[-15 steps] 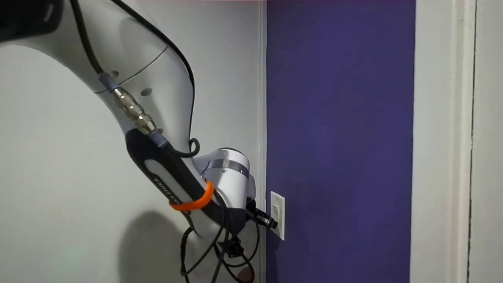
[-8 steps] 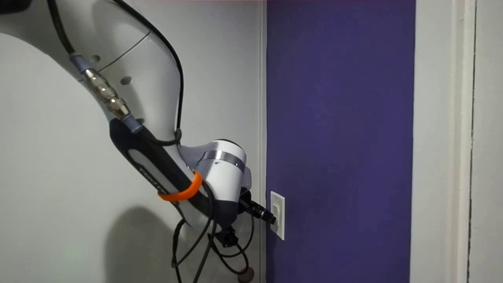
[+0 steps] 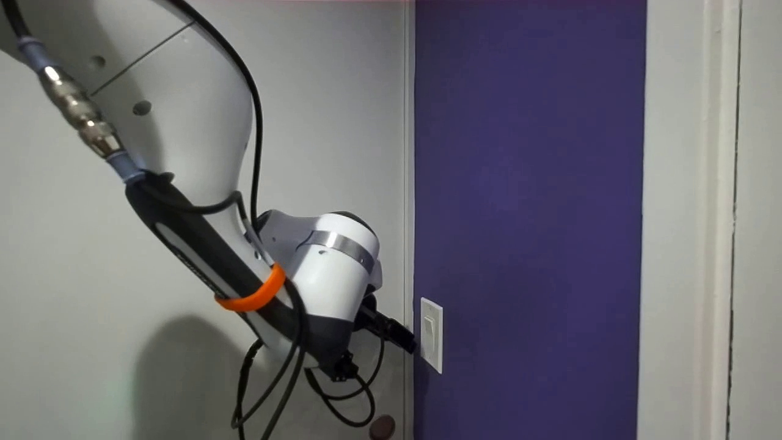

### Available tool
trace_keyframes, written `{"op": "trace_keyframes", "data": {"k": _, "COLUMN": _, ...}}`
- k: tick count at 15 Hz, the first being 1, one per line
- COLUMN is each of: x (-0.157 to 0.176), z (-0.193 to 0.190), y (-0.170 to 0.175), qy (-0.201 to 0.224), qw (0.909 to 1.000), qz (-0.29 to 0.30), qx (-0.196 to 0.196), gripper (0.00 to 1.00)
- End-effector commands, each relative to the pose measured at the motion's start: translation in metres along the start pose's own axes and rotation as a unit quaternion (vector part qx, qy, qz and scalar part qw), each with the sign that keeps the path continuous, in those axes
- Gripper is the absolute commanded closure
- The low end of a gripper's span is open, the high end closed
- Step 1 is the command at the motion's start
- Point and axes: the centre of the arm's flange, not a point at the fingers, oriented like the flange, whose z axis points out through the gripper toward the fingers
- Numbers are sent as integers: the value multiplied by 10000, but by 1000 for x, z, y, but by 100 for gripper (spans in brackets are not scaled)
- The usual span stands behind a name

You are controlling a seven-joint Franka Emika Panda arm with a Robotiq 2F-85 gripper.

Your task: Flip the light switch on the wall

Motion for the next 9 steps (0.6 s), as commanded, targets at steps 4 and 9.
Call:
{"op": "trace_keyframes", "data": {"k": 4, "x": -3, "z": -40, "y": 14, "qy": -527, "qw": 9979, "qz": -248, "qx": -291, "gripper": 0}}
{"op": "trace_keyframes", "data": {"k": 9, "x": -1, "z": -57, "y": 19, "qy": -839, "qw": 9941, "qz": -184, "qx": -670, "gripper": 0}}
